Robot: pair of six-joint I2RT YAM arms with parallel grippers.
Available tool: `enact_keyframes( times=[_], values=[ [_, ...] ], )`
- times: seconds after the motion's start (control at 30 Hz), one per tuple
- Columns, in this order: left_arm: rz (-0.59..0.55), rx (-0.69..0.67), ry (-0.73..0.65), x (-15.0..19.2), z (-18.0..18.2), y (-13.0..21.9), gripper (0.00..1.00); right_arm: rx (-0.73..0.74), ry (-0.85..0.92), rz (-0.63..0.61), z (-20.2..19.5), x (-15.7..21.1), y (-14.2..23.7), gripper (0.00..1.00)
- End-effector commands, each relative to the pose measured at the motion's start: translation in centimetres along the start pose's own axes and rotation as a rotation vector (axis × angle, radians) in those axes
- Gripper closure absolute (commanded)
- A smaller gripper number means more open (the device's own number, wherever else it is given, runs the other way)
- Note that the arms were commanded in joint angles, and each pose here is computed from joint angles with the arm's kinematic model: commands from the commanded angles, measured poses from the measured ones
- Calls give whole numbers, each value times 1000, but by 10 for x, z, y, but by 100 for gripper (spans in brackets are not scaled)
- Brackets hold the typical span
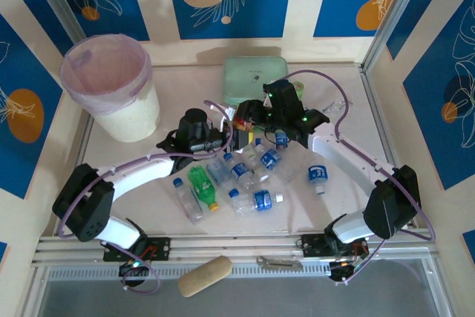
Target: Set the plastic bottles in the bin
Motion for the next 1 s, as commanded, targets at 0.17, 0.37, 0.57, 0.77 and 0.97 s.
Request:
enact_keyframes(
  times=[0.17, 0.37, 0.57, 0.77, 0.97],
  values=[
    [-33, -145, 5, 0, 15, 7, 51, -100, -110, -35, -11, -17, 27, 25],
    [31, -308, 36, 6, 39, 28, 50, -126, -205, -104, -40, -34, 52, 24],
    [17, -511, -95, -52, 55, 82, 49, -69, -220, -184, -64, -35, 73, 23],
    [-70, -770, -175, -124, 83, 156, 48, -37, -227, -183, -77, -28, 73, 24],
    [-210, -961, -205, -182, 111, 216, 52, -23, -243, -155, -85, -22, 68, 24]
  ],
)
Point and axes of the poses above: each hand's point on the last joint's axis, 136 mm out from that joint toward the fingers, its own y axis back along the fingers, its own z axis along the line the jaws close on, x = y × z, the point moved 7 cm from there along y, back along the fingers, and after that the axes turned 9 degrees about -y, right-handed, at the moved point
